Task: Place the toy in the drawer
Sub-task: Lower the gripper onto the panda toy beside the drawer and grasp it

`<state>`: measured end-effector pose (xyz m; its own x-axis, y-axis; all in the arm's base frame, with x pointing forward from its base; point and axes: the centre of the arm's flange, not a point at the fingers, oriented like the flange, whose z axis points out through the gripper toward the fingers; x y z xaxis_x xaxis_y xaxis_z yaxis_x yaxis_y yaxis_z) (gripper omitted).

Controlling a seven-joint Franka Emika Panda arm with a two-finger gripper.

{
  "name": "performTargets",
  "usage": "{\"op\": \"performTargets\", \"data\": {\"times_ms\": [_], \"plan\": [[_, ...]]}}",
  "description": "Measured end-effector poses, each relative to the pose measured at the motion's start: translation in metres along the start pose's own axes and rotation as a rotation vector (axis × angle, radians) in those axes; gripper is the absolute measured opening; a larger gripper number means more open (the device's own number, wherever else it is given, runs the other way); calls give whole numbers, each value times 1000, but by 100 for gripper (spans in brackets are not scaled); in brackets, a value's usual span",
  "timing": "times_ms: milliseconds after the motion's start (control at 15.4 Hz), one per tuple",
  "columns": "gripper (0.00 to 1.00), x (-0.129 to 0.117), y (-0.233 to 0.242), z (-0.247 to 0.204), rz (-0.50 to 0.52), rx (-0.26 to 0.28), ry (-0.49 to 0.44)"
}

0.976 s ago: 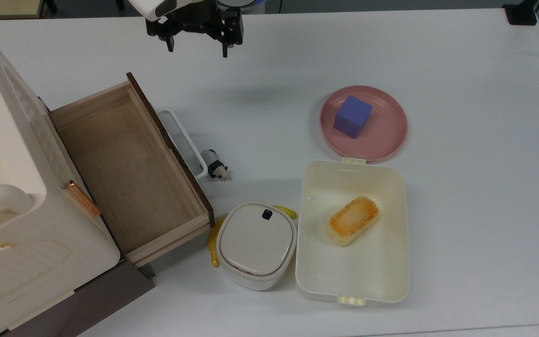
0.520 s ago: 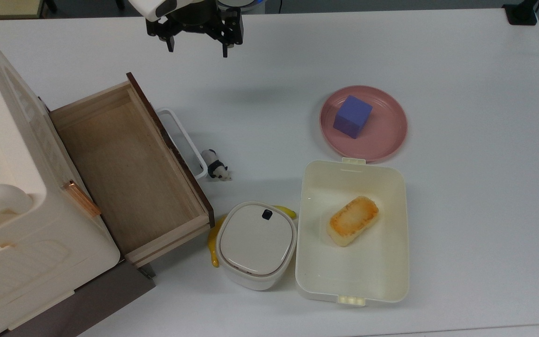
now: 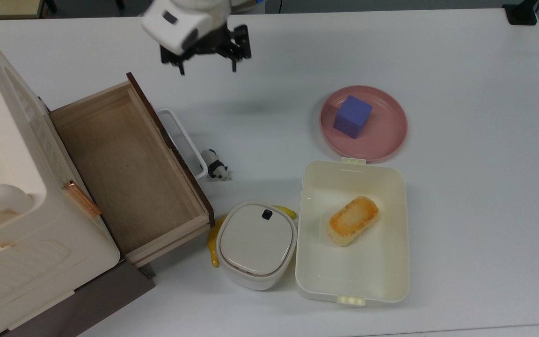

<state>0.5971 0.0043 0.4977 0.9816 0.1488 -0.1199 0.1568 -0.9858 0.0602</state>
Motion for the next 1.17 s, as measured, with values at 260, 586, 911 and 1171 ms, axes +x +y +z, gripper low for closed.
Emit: {"op": "performTargets", "data": {"times_ms": [260,586,911,1171], "plan": [[99,26,-41,55,-75,-19,17],[87,54,-50,96,-113,-74,88],[81,69,-43,113,-150,-149,140],[80,78,-41,134,-202,-221,143]]}}
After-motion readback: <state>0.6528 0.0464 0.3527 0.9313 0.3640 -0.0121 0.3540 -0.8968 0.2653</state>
